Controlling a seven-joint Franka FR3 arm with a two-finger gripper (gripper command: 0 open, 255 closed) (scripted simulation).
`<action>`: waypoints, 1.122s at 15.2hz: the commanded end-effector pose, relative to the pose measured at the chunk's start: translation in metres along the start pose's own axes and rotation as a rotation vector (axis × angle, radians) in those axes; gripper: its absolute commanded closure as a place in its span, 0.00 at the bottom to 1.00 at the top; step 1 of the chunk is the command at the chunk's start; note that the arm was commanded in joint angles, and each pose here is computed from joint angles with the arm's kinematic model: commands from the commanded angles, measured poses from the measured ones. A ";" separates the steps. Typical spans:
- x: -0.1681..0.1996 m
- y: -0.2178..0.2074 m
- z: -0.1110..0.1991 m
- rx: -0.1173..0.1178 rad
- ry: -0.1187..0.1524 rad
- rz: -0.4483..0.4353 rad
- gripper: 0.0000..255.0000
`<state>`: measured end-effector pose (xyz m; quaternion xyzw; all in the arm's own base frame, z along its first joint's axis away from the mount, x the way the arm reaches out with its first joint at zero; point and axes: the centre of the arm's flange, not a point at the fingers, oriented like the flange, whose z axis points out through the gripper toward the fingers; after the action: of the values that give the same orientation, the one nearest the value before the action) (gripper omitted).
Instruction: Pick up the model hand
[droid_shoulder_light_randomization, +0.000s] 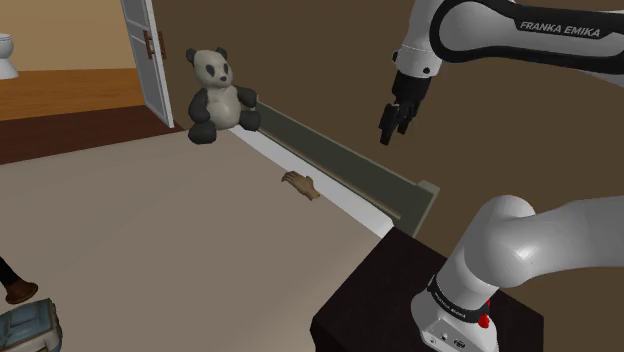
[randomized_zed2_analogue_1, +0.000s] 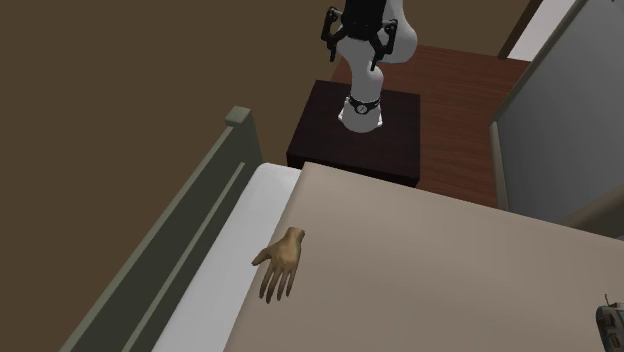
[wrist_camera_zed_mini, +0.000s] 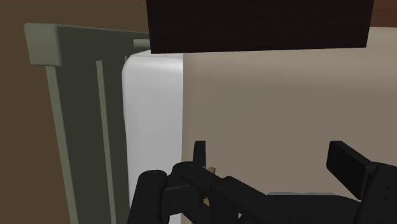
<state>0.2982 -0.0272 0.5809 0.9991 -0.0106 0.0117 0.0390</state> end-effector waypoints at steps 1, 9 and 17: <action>0.000 0.000 0.000 0.000 0.000 0.000 0.00; 0.061 0.014 0.084 0.016 0.009 0.022 0.00; 0.122 0.028 0.169 0.033 0.018 0.044 0.00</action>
<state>0.4182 -0.0687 0.4288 0.9991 -0.0306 0.0199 0.0234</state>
